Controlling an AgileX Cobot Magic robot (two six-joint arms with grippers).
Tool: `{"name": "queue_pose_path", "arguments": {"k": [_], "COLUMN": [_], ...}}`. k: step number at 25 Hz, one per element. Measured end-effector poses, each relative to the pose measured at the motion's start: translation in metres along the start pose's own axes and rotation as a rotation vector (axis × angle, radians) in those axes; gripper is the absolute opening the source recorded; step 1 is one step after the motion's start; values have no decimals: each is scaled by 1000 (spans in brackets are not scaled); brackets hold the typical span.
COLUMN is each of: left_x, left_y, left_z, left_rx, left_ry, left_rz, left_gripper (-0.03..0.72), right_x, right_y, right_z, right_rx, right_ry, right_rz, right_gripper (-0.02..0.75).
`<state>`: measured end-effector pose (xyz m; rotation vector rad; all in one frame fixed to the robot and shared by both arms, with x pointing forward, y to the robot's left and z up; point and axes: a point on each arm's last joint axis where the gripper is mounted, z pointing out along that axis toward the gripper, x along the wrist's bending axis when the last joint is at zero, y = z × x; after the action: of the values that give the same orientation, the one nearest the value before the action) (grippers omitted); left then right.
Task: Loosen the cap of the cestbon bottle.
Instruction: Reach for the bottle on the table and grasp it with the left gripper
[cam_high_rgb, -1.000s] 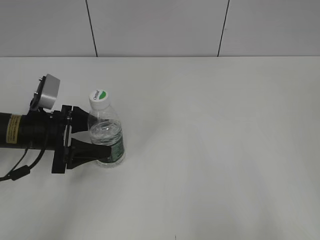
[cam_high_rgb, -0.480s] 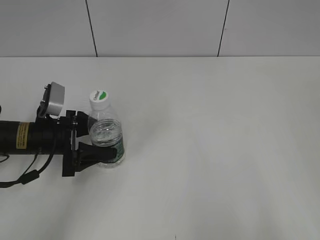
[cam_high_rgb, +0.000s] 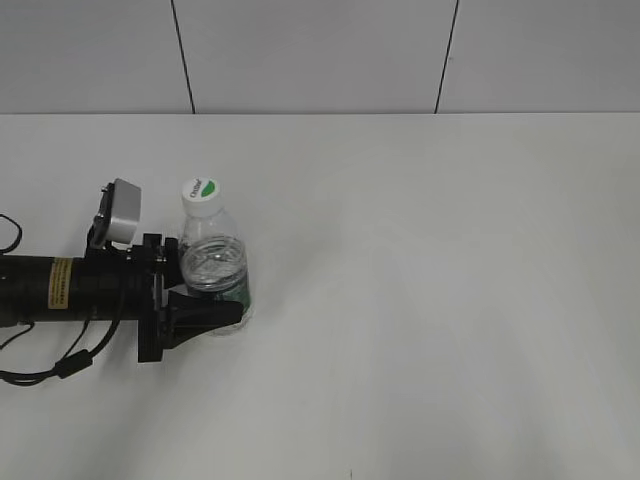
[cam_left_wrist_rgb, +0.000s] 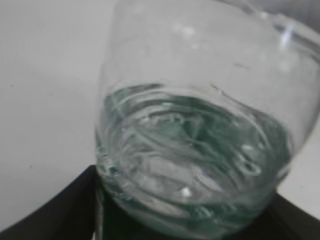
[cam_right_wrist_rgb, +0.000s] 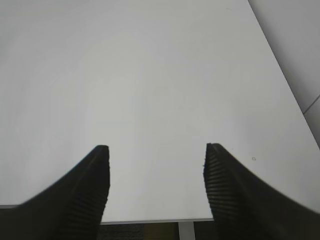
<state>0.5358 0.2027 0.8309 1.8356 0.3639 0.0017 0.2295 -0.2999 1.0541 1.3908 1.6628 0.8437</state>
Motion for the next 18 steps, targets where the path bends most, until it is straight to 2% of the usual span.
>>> {"name": "queue_pose_path", "arguments": {"k": [9,18], "left_x": [-6,-6], "left_y": [3,3], "left_z": [16,17], "left_rx": [3,3], "left_ry": [-38,-39], "left_rz": [18,18], "left_gripper": [461,459], "right_x": [0,0], "right_y": [0,0], "right_z": [0,0], "right_rx": [0,0], "right_ry": [2,2], "right_rz": [1,1], "right_gripper": [457,457]}}
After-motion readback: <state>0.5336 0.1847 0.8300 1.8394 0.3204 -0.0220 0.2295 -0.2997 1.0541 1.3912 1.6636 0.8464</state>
